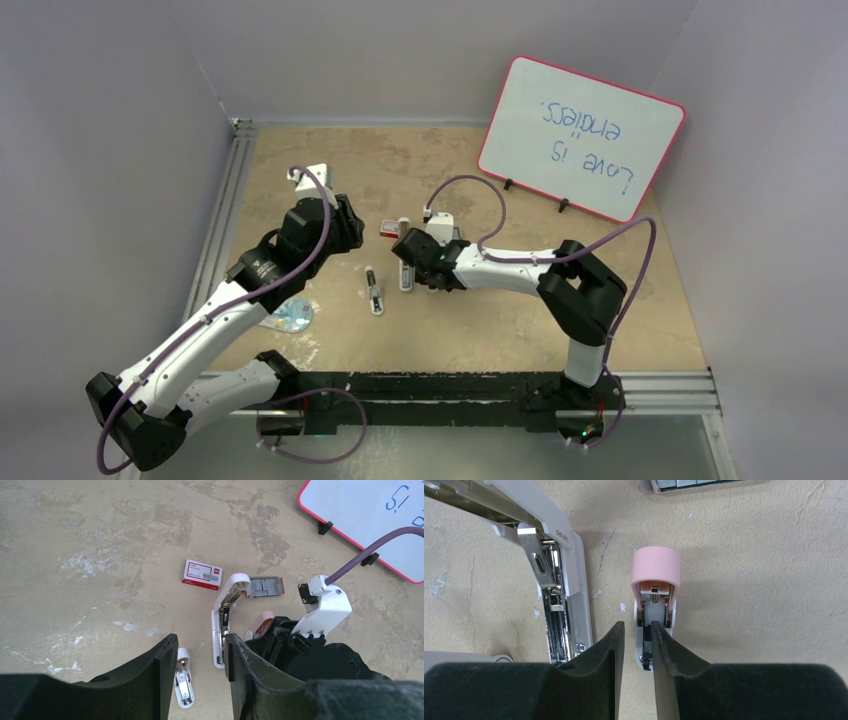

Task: Load the staples into the stapler

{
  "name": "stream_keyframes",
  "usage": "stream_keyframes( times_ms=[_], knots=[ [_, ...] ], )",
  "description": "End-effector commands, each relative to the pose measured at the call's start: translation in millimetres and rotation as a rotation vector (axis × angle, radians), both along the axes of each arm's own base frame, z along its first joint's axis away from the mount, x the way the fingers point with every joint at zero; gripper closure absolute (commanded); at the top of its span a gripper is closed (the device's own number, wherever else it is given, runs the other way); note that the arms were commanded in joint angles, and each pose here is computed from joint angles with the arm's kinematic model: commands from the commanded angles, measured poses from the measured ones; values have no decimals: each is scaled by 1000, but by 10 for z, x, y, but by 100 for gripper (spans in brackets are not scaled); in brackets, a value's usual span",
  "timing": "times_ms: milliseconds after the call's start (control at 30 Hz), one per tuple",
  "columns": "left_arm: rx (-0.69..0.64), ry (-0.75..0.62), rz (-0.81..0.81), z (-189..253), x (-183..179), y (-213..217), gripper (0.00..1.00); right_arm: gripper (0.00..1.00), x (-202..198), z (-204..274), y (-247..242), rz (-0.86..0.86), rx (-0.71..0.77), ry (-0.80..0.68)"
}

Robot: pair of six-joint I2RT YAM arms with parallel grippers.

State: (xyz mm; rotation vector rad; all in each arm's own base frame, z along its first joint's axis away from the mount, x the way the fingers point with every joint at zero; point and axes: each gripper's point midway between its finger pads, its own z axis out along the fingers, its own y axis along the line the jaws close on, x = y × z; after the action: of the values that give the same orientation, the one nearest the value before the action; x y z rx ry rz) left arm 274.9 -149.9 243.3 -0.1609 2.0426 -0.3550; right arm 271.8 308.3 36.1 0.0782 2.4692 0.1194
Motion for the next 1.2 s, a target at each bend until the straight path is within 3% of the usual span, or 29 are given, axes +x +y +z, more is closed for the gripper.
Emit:
stream_keyframes(
  times_ms=[0, 300, 633, 1167],
  knots=[
    [6, -21, 8, 15, 34, 21, 61, 72, -22, 71, 4, -3, 18, -12],
    [7, -21, 10, 15, 36, 26, 60, 76, -19, 103, 21, 3, 26, -15],
    [7, -20, 9, 13, 33, 24, 61, 70, 57, 360, 36, -18, 54, -64],
    [7, -21, 7, 10, 40, 17, 61, 69, -97, 185, 26, 2, 73, 5]
  ],
)
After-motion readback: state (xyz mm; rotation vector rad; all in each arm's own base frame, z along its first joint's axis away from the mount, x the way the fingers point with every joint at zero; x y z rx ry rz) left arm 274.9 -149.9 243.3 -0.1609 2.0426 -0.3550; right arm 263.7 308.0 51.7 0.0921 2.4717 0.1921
